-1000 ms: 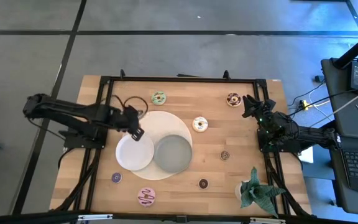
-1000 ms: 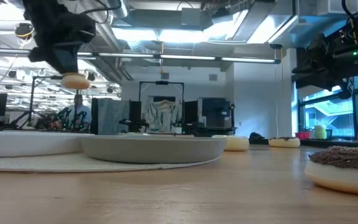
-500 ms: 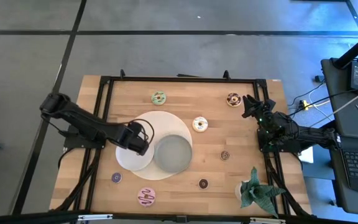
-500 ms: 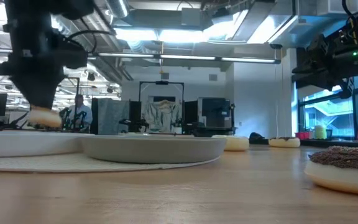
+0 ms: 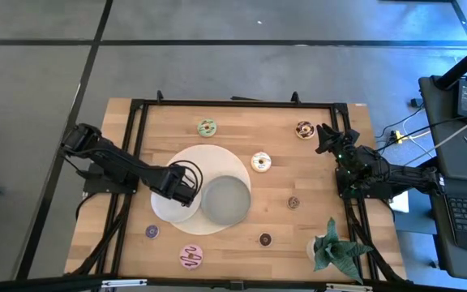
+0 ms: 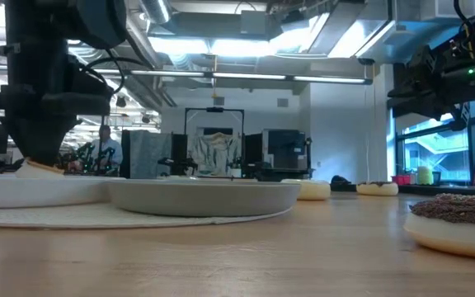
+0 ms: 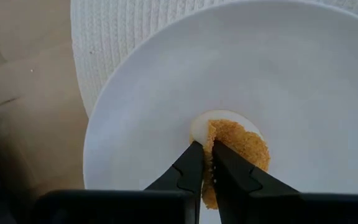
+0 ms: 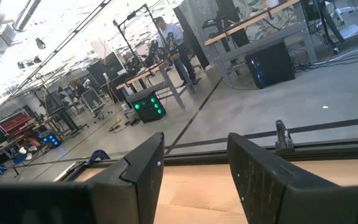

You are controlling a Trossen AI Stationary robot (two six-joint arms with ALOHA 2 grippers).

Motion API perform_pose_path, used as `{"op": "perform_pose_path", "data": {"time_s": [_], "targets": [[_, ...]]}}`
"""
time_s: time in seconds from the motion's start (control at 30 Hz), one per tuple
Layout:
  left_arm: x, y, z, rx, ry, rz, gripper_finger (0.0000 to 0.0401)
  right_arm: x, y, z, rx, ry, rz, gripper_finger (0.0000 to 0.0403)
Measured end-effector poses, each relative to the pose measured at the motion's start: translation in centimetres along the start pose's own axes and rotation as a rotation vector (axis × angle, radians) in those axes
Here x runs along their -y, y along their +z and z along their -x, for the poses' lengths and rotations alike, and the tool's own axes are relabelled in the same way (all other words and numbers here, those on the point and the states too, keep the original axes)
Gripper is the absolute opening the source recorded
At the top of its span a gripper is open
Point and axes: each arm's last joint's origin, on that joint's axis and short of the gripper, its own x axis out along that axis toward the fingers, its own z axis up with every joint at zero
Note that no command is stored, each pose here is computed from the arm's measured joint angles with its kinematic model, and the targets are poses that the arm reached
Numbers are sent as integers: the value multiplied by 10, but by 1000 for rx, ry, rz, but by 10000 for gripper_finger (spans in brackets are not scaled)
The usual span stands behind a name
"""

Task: Pick & Place donuts
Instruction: Put the small orange donuts on the white plate

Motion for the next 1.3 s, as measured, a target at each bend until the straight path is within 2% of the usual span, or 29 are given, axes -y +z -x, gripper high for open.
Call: {"op": "perform_pose_path", "data": {"time_s": [0.63, 1.0, 1.3], "targets": [[0, 0, 0, -2, 0, -36, 44, 0, 0, 0, 0, 0, 0, 178], [-1, -1, 0, -38, 2, -37, 110, 0, 0, 0, 0, 0, 0, 178], [-4, -1, 2, -44, 21, -42, 144, 0, 0, 0, 0, 0, 0, 178]]}}
